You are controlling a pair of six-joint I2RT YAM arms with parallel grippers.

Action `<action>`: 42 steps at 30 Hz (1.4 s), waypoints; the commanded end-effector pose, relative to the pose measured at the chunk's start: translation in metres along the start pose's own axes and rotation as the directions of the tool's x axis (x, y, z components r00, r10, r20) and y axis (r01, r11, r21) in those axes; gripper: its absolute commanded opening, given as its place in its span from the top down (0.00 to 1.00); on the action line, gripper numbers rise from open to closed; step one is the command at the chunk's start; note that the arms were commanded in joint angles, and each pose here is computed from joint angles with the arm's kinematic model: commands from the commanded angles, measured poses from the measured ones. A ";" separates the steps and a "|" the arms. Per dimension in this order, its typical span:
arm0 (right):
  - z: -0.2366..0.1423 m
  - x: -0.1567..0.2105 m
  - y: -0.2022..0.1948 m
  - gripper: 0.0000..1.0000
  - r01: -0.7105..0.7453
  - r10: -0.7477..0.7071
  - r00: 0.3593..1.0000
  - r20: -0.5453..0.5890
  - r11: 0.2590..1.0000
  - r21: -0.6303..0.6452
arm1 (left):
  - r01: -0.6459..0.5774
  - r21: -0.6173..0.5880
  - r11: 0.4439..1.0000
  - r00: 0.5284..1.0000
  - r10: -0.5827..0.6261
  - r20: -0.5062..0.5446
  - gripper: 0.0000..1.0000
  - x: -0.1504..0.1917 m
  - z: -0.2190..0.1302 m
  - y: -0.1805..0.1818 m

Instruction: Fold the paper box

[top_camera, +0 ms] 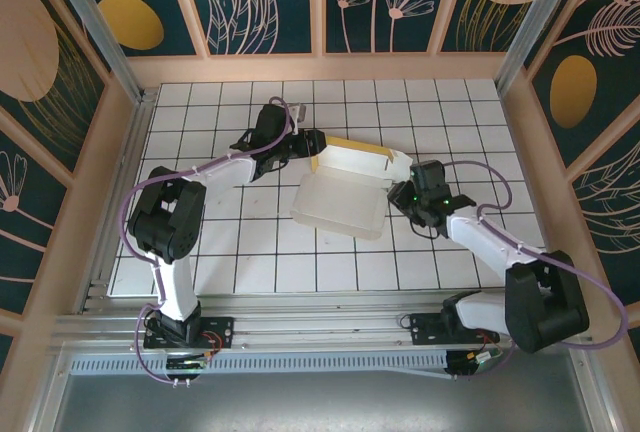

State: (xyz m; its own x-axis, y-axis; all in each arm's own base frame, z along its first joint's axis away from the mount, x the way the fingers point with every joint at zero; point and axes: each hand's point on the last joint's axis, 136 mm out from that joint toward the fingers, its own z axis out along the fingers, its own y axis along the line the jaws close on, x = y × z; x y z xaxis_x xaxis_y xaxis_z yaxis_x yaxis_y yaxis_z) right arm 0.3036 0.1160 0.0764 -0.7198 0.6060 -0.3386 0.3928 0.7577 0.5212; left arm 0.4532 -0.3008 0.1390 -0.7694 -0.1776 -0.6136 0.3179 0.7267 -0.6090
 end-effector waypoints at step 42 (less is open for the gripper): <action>0.091 -0.027 0.011 0.55 -0.009 0.042 0.982 0.187 0.985 -0.173 | -0.044 0.008 0.999 0.999 0.044 -0.020 0.55 -0.005 0.000 -0.014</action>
State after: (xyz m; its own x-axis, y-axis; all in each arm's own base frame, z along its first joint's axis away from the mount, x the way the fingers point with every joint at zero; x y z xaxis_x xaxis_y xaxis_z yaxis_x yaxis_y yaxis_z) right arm 0.3864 0.1312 0.0356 -0.5789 0.6546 -0.4862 0.2603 0.7135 0.6505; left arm 0.4533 -0.3027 0.1442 -0.7737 -0.1498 -0.6156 0.3265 0.7384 -0.5901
